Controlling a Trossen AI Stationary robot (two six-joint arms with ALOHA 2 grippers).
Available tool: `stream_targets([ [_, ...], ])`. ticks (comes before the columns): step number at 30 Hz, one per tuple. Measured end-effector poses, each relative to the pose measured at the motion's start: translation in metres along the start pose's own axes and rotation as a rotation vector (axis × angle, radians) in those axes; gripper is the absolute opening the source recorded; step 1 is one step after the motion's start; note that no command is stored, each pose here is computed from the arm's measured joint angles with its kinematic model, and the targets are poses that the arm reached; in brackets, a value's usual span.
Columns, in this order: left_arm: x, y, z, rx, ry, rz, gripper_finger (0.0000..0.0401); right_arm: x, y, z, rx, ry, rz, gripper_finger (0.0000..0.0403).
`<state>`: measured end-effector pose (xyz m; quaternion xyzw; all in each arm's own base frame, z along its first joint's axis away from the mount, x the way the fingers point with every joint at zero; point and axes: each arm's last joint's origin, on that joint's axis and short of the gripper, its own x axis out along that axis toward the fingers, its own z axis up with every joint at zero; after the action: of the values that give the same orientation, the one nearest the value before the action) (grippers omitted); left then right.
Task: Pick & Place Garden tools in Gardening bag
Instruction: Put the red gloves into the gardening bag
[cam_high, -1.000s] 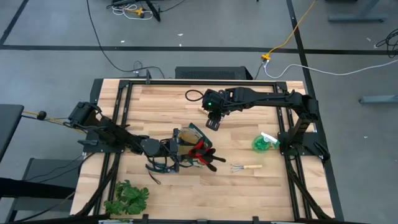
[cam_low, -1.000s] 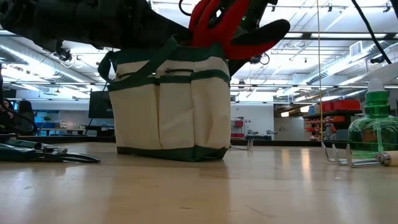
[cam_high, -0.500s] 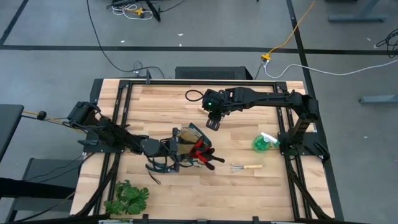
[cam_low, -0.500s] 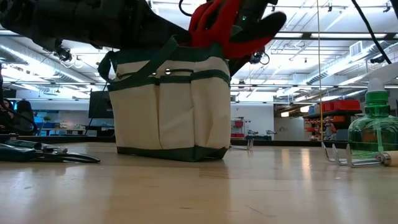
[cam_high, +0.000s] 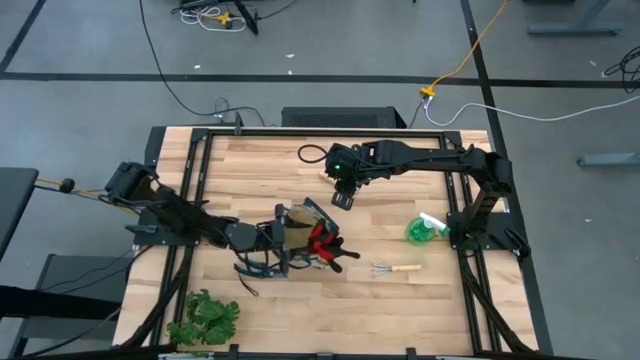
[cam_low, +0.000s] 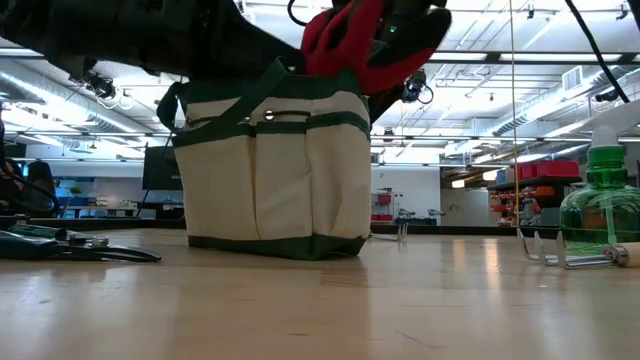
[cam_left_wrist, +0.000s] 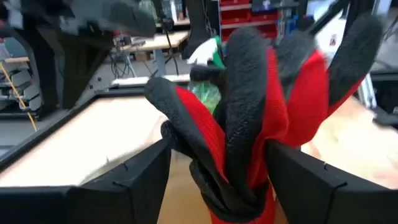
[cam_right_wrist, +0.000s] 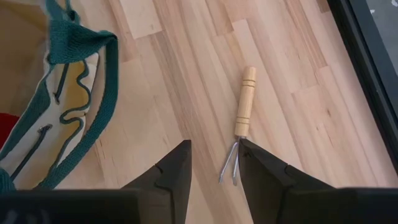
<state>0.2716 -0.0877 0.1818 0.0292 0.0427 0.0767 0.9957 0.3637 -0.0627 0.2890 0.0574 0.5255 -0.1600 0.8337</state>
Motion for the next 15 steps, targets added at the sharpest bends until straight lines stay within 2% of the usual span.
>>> stream_targets([
  [4, -0.008, 0.001, 0.007, 0.013, 0.035, 0.010, 0.0271, 0.000, 0.000, 0.000, -0.003, 0.001, 0.000, 0.0132],
  [9, -0.014, 0.004, 0.013, -0.033, 0.054, -0.022, 0.0271, 0.000, 0.000, 0.000, -0.003, 0.001, 0.000, 0.0132],
  [15, -0.014, 0.003, 0.012, -0.036, 0.069, -0.037, 0.0271, 0.000, 0.000, 0.000, -0.004, 0.001, 0.000, 0.0132],
])
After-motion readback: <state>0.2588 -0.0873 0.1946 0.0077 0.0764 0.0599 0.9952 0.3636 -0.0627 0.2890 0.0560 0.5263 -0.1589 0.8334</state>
